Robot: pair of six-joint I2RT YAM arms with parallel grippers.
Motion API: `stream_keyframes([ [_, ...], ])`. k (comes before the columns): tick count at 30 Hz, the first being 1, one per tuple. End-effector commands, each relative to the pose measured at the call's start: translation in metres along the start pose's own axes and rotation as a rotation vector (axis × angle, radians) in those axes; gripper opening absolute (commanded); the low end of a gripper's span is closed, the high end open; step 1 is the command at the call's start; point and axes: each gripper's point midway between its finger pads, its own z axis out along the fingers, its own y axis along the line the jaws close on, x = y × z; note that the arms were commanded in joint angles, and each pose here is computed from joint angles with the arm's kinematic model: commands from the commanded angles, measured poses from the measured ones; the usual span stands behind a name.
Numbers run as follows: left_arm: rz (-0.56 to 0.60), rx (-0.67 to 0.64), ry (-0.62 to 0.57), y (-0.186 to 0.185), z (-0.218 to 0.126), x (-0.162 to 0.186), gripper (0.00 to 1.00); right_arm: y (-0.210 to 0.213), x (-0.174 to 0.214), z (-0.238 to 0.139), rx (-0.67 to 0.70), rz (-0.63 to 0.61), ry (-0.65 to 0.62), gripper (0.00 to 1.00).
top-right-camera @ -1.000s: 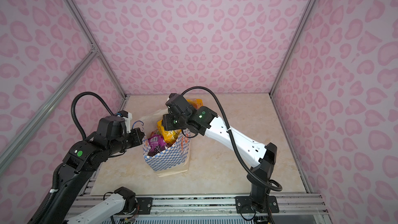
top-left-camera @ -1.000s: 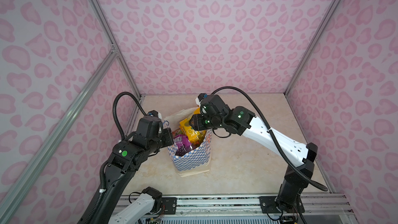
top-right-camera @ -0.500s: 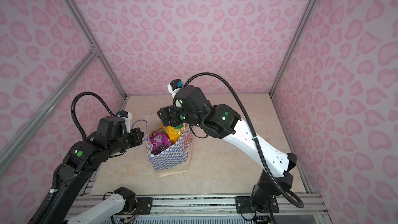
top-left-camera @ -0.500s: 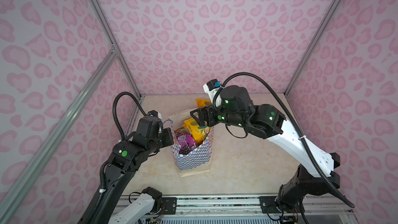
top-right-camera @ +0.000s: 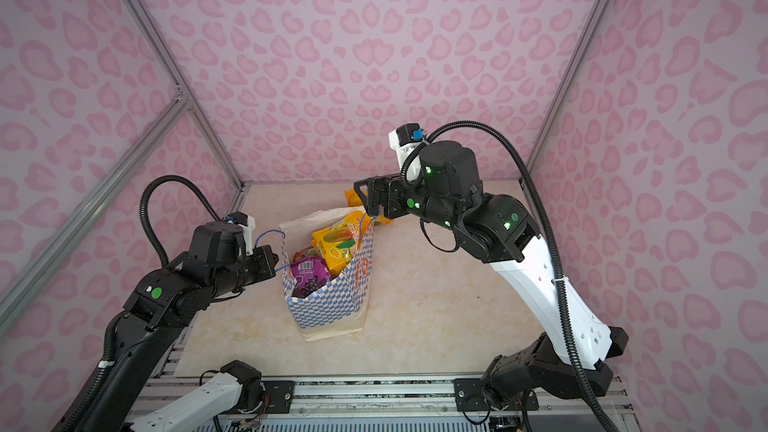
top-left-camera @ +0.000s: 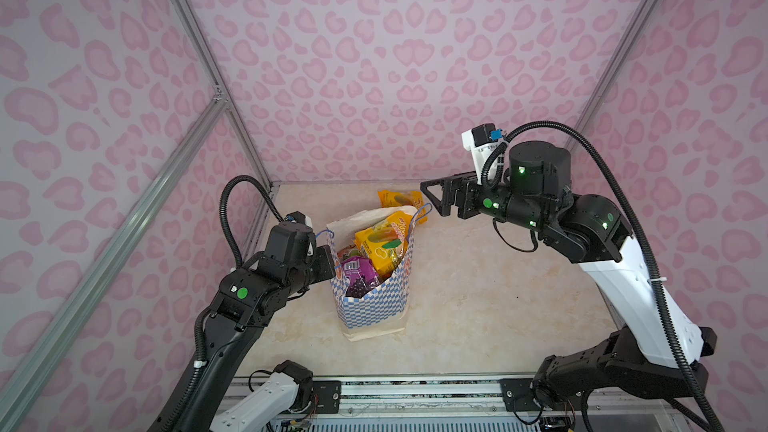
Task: Place the snacks into the paper bag
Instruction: 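Withdraw the right gripper from the paper bag, then move the right gripper to the last yellow mango bag beyond the paper bag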
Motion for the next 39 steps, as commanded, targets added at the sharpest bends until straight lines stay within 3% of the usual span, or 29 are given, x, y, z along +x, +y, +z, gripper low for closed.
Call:
stream_keyframes([
  [1, 0.010, -0.045, -0.020, 0.008, -0.004, -0.004, 0.04, -0.019, 0.003, 0.000, 0.011, 0.072, 0.011, 0.94],
  [13, 0.022, -0.113, -0.065, 0.019, -0.016, -0.014, 0.04, -0.144, 0.039, 0.019, 0.179, 0.336, 0.036, 0.93],
  [21, 0.023, -0.148, -0.075, 0.025, -0.018, -0.016, 0.04, -0.230, 0.095, 0.056, 0.292, 0.488, 0.104, 0.93],
  [39, -0.008, -0.229, -0.156, 0.042, -0.041, -0.027, 0.04, -0.281, 0.164, 0.158, 0.249, 0.551, 0.262, 0.92],
])
